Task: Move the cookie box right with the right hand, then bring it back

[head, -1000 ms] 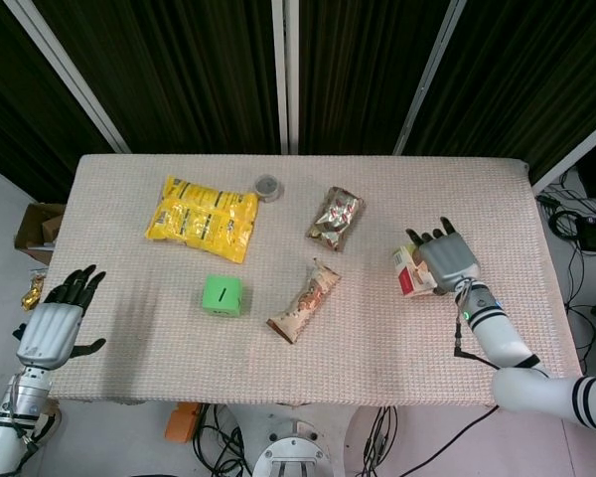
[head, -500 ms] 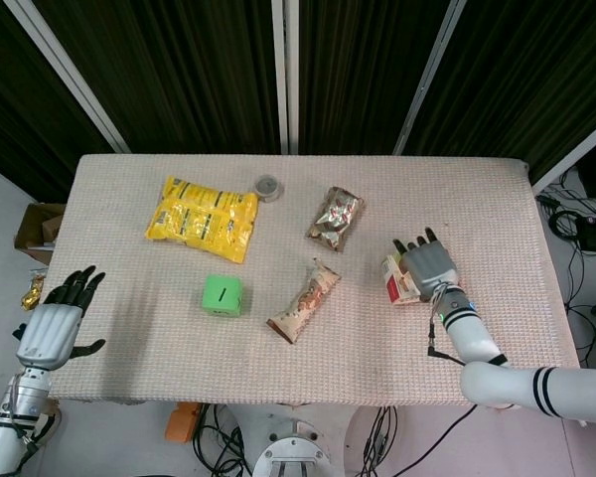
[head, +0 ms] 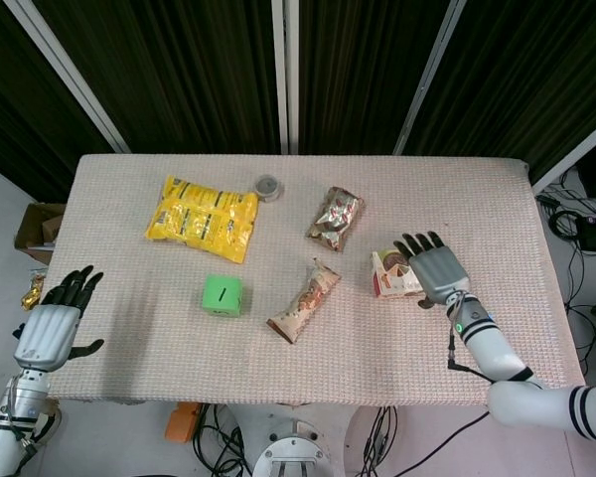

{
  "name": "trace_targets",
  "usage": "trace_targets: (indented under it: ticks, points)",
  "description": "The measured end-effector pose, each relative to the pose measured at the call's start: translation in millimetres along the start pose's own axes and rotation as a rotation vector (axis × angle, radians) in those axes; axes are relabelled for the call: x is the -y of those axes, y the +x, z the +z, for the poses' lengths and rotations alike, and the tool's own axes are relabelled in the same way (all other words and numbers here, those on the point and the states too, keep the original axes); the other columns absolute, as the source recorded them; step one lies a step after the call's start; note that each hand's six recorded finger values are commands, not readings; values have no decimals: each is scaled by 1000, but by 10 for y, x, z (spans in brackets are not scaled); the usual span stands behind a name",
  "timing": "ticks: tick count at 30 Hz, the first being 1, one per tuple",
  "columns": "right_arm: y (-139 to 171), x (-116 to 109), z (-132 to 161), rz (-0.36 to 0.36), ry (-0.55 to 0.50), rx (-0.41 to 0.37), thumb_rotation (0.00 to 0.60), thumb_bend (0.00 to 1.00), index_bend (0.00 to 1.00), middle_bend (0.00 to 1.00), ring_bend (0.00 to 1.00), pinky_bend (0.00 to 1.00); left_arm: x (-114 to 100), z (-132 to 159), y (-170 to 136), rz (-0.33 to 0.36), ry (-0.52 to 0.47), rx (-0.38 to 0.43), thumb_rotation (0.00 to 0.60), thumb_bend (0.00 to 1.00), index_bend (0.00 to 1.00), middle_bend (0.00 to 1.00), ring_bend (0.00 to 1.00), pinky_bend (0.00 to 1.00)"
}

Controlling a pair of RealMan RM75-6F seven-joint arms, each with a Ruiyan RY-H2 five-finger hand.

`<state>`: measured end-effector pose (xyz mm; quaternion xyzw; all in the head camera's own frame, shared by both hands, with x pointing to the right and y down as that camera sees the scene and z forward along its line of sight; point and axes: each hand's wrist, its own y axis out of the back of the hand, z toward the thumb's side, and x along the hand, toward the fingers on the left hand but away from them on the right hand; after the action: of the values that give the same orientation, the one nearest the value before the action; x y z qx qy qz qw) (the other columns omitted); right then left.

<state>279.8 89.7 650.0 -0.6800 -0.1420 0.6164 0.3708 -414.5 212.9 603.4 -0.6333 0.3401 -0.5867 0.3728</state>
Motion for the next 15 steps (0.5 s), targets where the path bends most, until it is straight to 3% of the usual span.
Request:
trace_targets:
  ticks: [3, 8, 13, 15]
  points:
    - [156, -21, -89, -69, -22, -6, 600, 0, 0, 0, 0, 0, -28, 9, -16, 18, 2, 4, 600, 0, 23, 16, 36, 228]
    - [552, -47, -444, -314, -64, 28, 600, 0, 0, 0, 0, 0, -79, -5, -69, 51, 14, -4, 600, 0, 23, 16, 36, 227]
    - [1192, 223, -1164, -560, -146, 174, 600, 3, 0, 0, 0, 0, -125, 7, -104, 73, 14, -4, 600, 0, 23, 16, 36, 226]
    - [1444, 424, -1413, -597, -160, 241, 600, 7, 0, 0, 0, 0, -132, 9, -101, 72, 17, -3, 600, 0, 23, 16, 36, 226]
